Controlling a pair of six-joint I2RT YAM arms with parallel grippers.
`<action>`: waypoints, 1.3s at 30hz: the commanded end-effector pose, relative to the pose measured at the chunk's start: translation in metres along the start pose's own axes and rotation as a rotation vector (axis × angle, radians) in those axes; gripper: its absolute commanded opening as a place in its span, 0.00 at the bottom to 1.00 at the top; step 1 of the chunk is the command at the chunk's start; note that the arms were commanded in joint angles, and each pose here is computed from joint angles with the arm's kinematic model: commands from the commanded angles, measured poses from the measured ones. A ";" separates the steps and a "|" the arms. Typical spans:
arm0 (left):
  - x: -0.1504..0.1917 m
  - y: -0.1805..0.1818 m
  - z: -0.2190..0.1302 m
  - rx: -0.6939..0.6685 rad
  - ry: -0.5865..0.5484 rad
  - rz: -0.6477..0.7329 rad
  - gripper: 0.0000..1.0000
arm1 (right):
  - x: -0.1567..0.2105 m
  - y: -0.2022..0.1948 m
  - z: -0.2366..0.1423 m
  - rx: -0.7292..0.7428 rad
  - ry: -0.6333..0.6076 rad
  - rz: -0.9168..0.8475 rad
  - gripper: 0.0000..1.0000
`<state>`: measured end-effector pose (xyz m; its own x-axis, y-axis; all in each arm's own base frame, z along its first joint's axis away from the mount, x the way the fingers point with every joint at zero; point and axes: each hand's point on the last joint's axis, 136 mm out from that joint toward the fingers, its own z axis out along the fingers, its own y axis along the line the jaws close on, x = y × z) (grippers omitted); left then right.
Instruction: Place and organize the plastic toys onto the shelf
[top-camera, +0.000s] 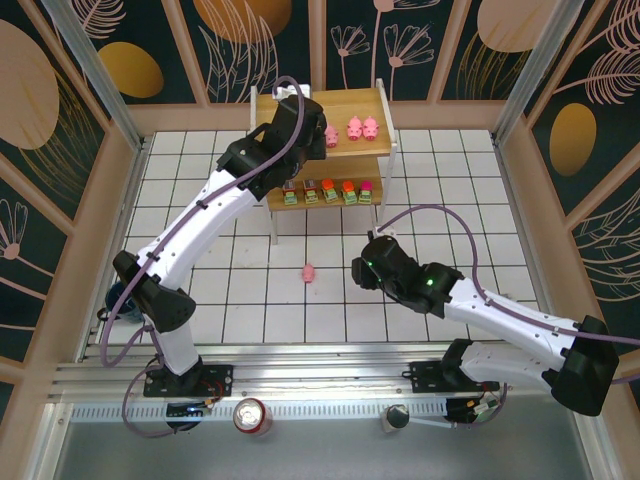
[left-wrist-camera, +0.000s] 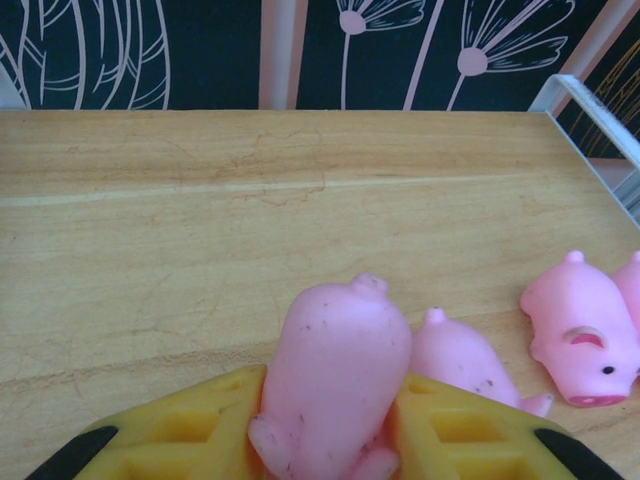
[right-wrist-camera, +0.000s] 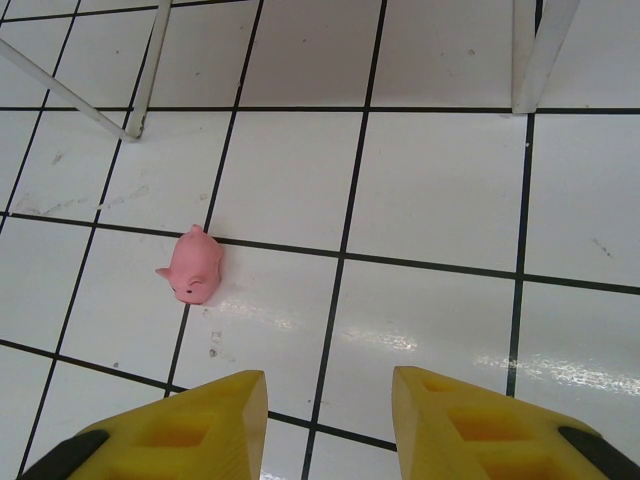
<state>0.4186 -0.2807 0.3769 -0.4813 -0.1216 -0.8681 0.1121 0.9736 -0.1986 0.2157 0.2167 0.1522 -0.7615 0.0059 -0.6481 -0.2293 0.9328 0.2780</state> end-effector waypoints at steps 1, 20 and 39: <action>-0.003 0.006 0.002 -0.009 -0.008 -0.019 0.33 | 0.003 0.001 0.001 -0.004 0.002 0.010 0.38; 0.010 0.008 0.012 -0.007 0.000 -0.020 0.39 | 0.003 0.000 0.000 0.000 0.002 0.012 0.39; -0.009 0.009 -0.005 0.012 -0.053 -0.041 0.47 | 0.001 0.004 -0.001 -0.010 -0.003 0.010 0.39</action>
<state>0.4253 -0.2808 0.3599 -0.4840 -0.1270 -0.8658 0.1075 0.9733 -0.2029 0.2145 0.2177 0.1521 -0.7624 0.0050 -0.6471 -0.2314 0.9317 0.2798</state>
